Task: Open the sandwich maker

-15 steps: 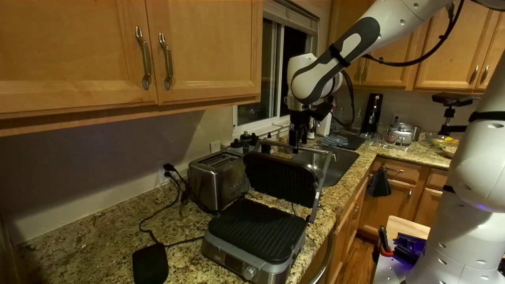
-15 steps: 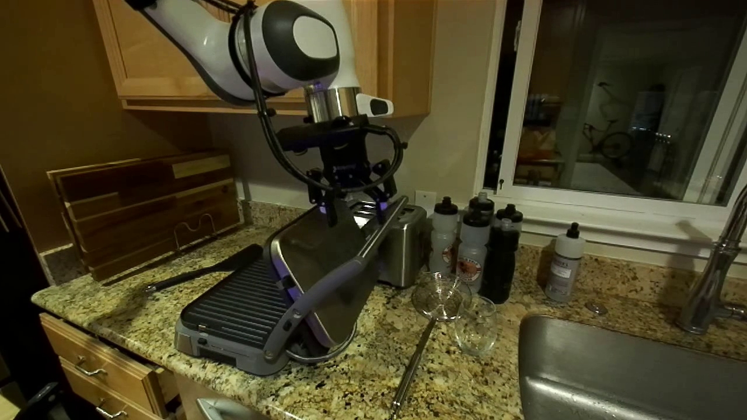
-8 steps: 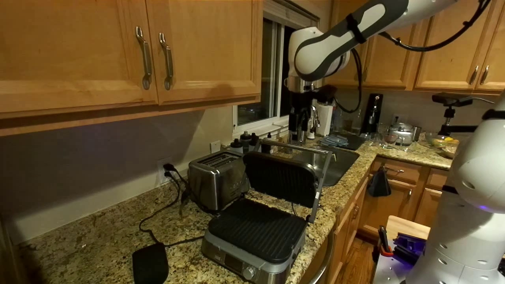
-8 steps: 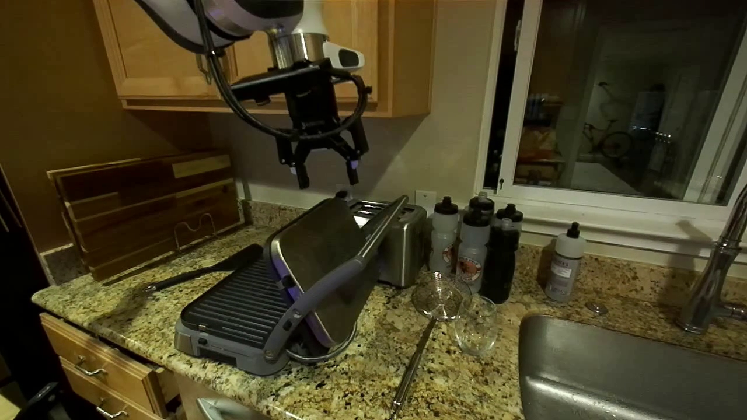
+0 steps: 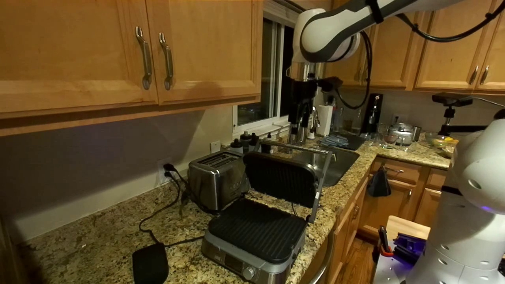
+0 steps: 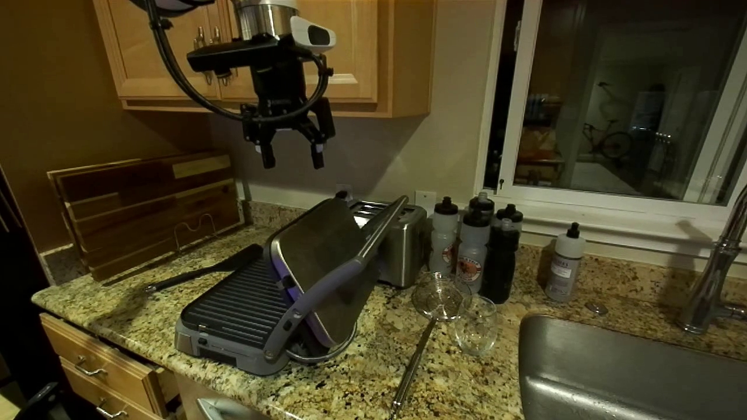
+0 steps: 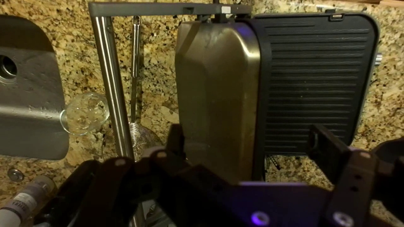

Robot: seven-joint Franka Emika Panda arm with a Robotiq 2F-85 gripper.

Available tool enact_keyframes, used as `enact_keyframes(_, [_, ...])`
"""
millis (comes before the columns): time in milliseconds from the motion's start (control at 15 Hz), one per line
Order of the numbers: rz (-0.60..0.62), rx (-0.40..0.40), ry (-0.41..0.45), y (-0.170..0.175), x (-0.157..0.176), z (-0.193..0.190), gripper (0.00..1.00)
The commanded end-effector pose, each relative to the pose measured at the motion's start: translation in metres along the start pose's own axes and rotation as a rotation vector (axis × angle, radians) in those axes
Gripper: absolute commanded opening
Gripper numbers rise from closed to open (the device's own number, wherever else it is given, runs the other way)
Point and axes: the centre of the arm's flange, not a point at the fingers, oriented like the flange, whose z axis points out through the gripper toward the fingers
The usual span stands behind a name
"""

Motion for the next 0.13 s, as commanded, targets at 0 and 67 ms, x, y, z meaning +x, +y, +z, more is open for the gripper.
enact_keyframes(0, [0.0, 0.001, -0.002, -0.0002, -0.0005, 0.0008, 1.0])
enact_keyframes(67, [0.0, 0.001, -0.003, -0.0004, -0.0008, 0.0014, 1.0])
